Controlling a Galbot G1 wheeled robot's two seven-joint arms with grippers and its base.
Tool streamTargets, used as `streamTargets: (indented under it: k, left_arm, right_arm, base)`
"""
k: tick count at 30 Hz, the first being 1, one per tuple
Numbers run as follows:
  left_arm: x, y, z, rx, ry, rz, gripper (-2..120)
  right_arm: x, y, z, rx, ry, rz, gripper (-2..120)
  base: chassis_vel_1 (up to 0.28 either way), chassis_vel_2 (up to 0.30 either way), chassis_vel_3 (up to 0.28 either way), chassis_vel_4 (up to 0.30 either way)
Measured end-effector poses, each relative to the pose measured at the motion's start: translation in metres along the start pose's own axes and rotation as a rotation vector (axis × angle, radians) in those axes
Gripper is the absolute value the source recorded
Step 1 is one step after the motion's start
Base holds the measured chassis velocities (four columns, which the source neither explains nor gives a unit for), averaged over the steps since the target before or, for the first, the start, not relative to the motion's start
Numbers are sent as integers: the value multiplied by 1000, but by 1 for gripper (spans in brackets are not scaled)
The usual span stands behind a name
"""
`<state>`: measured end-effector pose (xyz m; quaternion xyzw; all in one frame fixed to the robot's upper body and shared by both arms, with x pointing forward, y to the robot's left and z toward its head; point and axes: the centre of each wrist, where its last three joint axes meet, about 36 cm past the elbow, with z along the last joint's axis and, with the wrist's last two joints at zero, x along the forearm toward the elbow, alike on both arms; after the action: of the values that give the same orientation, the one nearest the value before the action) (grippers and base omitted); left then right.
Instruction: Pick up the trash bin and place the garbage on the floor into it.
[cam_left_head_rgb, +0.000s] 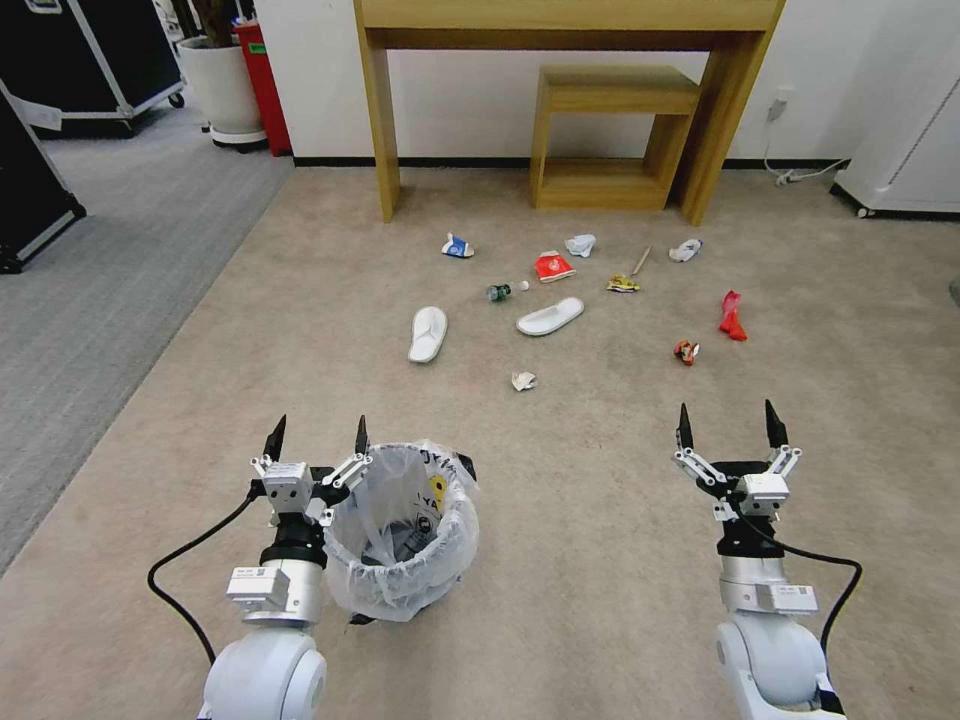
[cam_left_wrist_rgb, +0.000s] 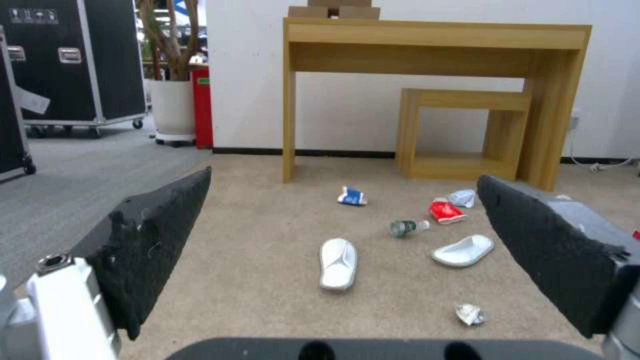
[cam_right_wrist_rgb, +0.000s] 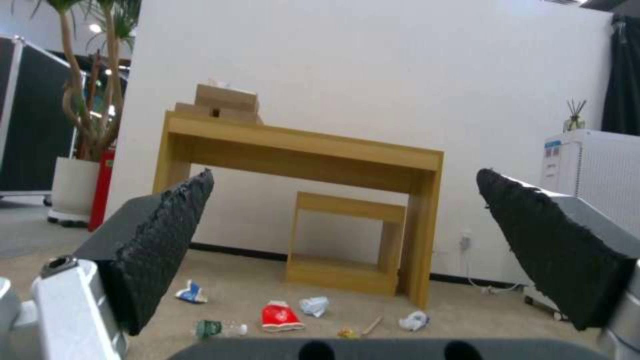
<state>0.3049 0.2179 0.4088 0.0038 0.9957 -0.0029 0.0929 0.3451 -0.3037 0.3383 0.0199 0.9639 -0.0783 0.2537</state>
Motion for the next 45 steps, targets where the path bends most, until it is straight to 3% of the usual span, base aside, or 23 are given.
streamTargets:
  k: [45]
  left_arm:
    - [9,-1,-9,3,-7,10,99]
  right_arm:
    - [3,3,-1,0,-37,-43,100]
  base:
    - [-14,22,13,-23]
